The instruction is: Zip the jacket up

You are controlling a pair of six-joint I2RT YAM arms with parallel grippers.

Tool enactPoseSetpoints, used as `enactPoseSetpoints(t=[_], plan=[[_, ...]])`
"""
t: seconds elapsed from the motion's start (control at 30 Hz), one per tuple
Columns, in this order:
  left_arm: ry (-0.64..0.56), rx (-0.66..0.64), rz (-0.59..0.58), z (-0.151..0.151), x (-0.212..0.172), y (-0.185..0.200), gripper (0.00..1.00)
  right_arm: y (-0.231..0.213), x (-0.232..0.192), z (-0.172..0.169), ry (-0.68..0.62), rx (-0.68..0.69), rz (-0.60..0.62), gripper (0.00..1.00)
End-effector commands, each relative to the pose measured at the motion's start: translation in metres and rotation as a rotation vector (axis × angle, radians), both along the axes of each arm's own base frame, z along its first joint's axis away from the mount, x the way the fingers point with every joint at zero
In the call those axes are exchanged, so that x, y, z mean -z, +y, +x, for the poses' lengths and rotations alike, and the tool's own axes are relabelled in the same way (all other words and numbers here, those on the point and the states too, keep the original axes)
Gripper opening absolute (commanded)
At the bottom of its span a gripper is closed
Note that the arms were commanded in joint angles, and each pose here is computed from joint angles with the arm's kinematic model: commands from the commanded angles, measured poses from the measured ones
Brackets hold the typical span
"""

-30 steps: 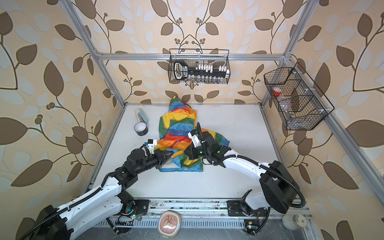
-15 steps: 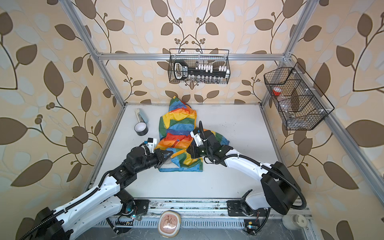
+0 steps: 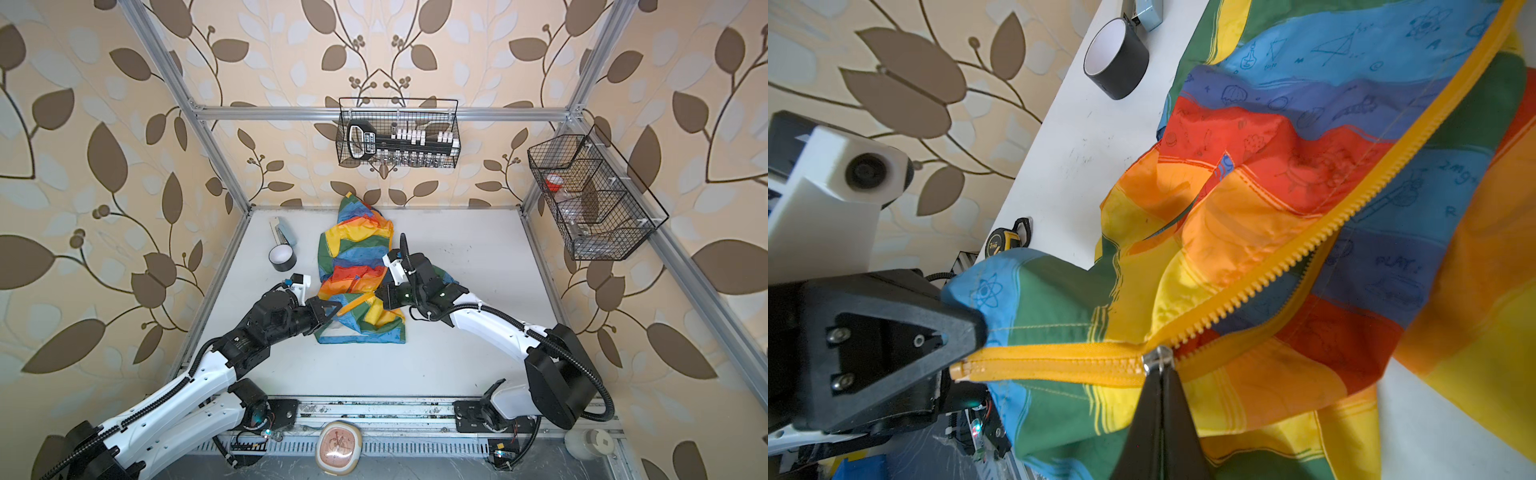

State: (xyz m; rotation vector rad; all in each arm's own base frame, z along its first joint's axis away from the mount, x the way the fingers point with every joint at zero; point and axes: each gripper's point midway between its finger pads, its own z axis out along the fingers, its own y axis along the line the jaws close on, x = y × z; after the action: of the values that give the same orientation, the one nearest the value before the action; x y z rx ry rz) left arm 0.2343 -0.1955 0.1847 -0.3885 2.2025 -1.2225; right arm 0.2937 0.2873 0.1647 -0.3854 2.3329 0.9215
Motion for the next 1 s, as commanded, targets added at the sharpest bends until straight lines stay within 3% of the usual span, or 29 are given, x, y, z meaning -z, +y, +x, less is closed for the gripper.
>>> enactPoseSetpoints(t=[0.0, 0.43, 0.97], plan=[[-0.046, -0.035, 0.084, 0.005, -0.009, 0.011, 0.0, -0.009, -0.02, 0.016, -0.068, 0.046, -0.016, 0.0], [-0.088, -0.202, 0.287, 0.018, -0.011, 0.052, 0.0, -0.013, -0.03, 0.018, -0.087, 0.052, -0.022, 0.0], [-0.213, -0.269, 0.483, 0.04, -0.056, 0.072, 0.0, -0.011, -0.051, 0.026, -0.116, 0.052, 0.001, 0.0]])
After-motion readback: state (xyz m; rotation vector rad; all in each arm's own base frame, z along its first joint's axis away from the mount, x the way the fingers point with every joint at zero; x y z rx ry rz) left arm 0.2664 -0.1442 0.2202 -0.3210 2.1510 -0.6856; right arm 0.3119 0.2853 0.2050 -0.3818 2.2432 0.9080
